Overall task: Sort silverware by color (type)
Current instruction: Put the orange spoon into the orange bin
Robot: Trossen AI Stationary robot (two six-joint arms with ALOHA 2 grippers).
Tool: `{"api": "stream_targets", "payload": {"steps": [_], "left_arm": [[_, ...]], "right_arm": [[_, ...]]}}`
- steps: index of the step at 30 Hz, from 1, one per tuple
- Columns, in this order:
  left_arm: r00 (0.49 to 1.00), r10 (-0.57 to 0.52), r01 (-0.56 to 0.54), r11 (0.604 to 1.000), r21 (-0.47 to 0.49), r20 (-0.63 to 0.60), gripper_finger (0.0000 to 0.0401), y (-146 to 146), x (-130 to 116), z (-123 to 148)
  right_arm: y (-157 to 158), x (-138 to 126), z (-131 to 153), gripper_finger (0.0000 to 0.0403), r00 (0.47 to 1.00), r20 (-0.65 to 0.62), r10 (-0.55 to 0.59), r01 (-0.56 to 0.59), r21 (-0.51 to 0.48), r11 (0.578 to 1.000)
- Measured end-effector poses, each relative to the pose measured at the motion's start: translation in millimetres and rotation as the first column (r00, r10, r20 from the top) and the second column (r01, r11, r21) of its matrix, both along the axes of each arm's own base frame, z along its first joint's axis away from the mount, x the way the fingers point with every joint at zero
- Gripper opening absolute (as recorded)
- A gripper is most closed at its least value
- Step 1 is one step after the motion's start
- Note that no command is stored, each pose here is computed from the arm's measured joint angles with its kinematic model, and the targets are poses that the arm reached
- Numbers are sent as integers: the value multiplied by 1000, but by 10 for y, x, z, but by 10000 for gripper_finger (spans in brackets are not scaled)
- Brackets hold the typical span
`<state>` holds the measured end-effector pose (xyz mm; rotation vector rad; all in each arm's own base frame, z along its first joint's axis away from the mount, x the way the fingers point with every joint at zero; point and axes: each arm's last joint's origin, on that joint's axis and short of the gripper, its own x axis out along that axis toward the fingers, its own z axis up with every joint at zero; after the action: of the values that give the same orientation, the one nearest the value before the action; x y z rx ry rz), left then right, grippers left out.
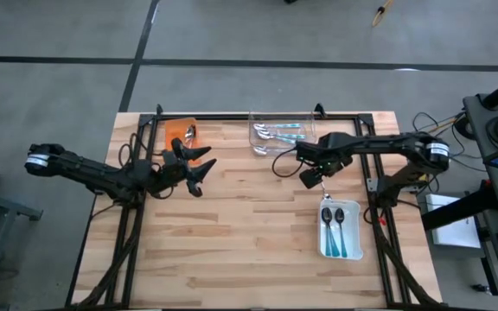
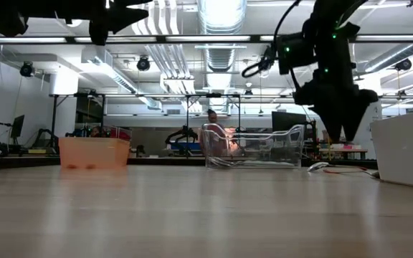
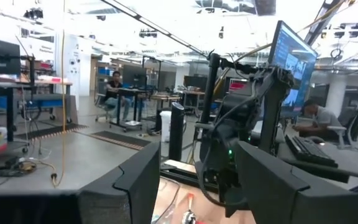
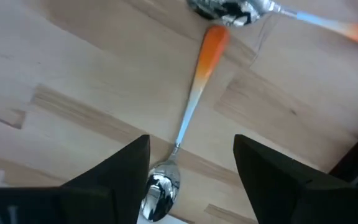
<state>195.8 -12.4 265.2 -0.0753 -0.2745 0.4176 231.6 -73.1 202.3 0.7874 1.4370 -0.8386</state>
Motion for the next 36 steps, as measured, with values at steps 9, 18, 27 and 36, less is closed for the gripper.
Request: {"api": "stream_targets", "payload": {"steps": [9, 18, 27, 36], "left_arm": [[1000, 3, -3, 1000, 11, -7, 188, 1, -6, 3], [1000, 3, -3, 1000, 13, -16, 188, 0, -4, -6], [1000, 3, -3, 1000, 13, -18, 188, 0, -3, -7], [1000, 3, -2, 1000, 13, -19, 188, 0, -3, -9]], "right_arm": [[-7, -10, -289, 219, 996, -88, -11, 14, 26, 1000], [-34, 74, -449, 219, 996, -86, 14, -11, 29, 1000], [-45, 108, -595, 218, 990, -138, 44, -37, 50, 998], [-50, 132, -592, 159, 993, -106, 54, -50, 43, 998]]}}
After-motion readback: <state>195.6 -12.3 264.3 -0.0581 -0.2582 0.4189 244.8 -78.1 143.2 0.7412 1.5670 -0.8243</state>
